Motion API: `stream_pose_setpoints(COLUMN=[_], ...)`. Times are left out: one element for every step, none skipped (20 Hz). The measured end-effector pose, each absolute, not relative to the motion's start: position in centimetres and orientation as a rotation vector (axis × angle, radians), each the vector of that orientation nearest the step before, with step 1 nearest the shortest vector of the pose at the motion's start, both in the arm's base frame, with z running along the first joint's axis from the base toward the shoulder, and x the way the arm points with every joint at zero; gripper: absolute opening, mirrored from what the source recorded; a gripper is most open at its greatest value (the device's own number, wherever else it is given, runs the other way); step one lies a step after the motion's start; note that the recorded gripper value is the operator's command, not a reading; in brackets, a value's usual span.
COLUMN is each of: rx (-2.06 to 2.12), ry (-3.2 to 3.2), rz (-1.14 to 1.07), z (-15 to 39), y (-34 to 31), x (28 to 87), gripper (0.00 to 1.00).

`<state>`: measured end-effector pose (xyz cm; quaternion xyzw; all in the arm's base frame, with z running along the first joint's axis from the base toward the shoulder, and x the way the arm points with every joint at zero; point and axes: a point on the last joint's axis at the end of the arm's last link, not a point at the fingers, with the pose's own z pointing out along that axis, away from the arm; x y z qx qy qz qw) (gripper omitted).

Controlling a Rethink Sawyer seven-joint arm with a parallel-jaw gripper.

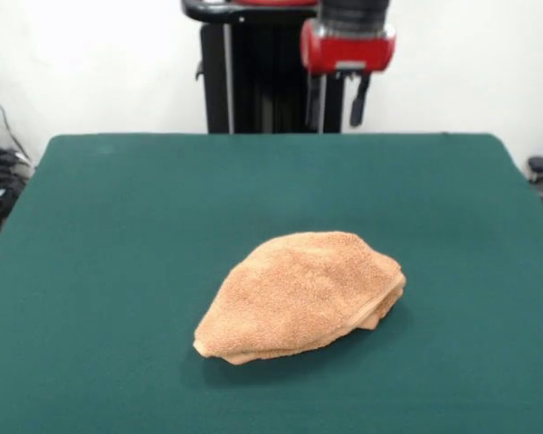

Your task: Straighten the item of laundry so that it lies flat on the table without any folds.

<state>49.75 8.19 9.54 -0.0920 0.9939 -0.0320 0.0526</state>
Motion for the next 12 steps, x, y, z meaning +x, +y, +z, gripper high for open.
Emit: stream_pose_setpoints(rx=[-0.294, -0.308, -0.320, -0.330, -0.336, -0.338, -0.341, -0.341, -0.341, -0.342, -0.345, -0.349], ry=[3.020, 3.020, 3.022, 3.027, 3.029, 3.030, 3.032, 3.030, 3.029, 3.025, 3.019, 3.013], rz=[-0.100, -0.101, -0.102, -0.103, -0.104, -0.104, -0.105, -0.106, -0.108, -0.111, -0.116, -0.121], z=[8.6, 7.7, 7.0, 6.3, 5.9, 5.4, 5.0, 4.7, 4.3, 4.1, 3.8, 3.6], y=[8.0, 7.8, 7.7, 7.5, 7.5, 7.4, 7.3, 7.1, 6.9, 6.7, 6.4, 6.1], x=[50.0, 50.2, 50.3, 50.5, 50.6, 50.8, 51.1, 51.4, 51.8, 52.1, 52.6, 53.1], gripper=[1.00, 1.00, 1.00, 1.00, 1.00, 1.00, 1.00, 1.00, 1.00, 1.00, 1.00, 1.00])
